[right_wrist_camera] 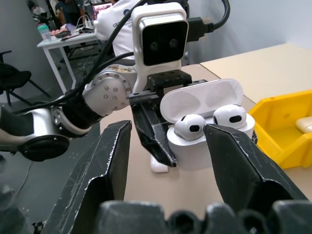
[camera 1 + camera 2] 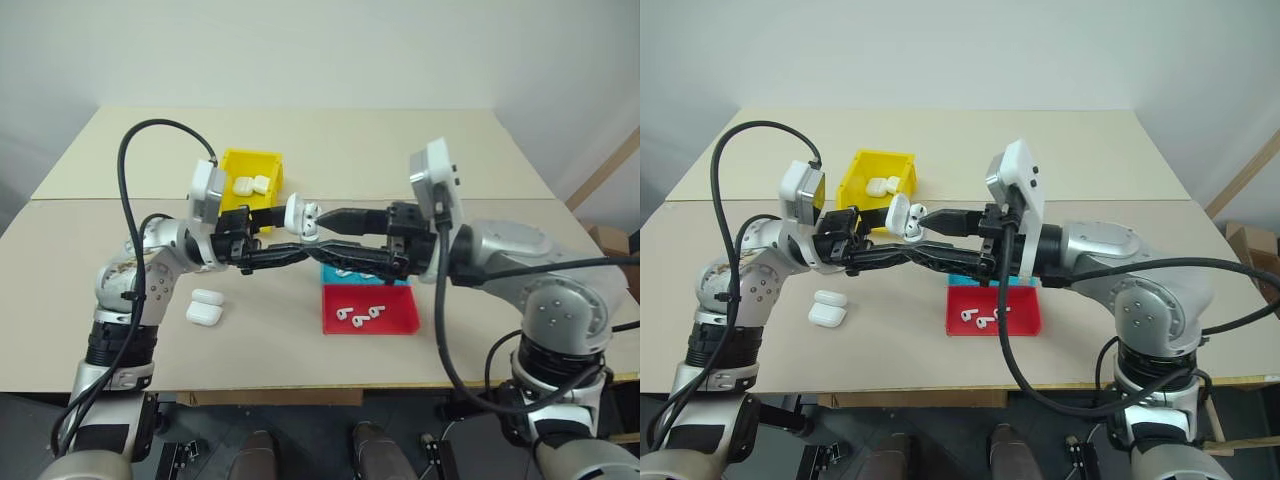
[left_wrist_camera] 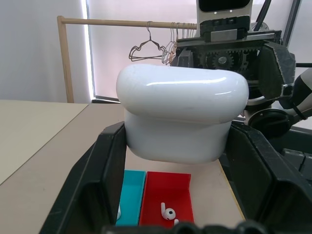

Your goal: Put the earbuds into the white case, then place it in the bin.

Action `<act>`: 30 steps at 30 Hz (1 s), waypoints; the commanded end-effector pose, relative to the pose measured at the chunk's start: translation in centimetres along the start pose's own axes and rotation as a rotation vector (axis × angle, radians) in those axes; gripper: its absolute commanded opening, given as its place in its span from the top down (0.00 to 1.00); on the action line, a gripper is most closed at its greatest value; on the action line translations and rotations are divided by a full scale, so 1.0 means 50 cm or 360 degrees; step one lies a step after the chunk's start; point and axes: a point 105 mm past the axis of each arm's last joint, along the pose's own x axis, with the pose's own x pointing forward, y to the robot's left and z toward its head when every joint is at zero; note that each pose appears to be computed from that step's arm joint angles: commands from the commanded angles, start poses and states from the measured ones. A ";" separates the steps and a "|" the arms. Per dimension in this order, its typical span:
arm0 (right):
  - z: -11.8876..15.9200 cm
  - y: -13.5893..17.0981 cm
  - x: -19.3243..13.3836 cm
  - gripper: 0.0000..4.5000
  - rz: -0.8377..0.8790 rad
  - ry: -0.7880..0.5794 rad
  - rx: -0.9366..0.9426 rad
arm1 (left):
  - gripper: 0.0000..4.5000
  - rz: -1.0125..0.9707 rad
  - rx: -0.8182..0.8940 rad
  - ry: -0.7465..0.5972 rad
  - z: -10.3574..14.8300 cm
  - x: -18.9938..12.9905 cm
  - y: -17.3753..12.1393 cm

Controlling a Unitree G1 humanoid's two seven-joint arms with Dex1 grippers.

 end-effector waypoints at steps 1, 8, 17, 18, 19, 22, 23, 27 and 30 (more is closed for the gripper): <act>0.036 0.020 -0.019 0.36 0.0084 -0.0031 -0.0076 | 0.38 -0.0026 0.0090 -0.0032 0.023 0.007 -0.001; 0.119 -0.034 -0.025 0.80 0.0017 0.0181 -0.0457 | 0.38 -0.0056 0.0060 0.0012 0.006 0.020 0.006; 0.120 -0.073 0.076 0.99 0.0332 0.0715 -0.0983 | 0.38 -0.0055 0.0071 0.0047 -0.006 0.025 0.004; 0.116 -0.076 0.085 0.99 0.0357 0.0738 -0.1002 | 0.38 -0.0054 0.0073 0.0048 -0.006 0.024 0.005; 0.110 -0.077 0.094 0.99 0.0390 0.0754 -0.1015 | 0.38 -0.0054 0.0075 0.0049 -0.006 0.024 0.004; 0.085 -0.077 0.105 0.99 0.0488 0.0851 -0.1153 | 0.38 -0.0048 0.0088 0.0050 -0.004 0.023 0.003; 0.083 -0.079 0.106 0.99 0.0498 0.0857 -0.1175 | 0.38 -0.0043 0.0090 0.0051 -0.004 0.022 0.004; 0.084 -0.074 0.088 0.99 0.0564 0.0863 -0.1197 | 0.38 -0.0030 0.0100 0.0052 -0.001 0.018 0.004; 0.079 -0.067 0.046 0.99 0.0636 0.0903 -0.1204 | 0.38 -0.0013 0.0109 0.0051 0.002 0.013 0.005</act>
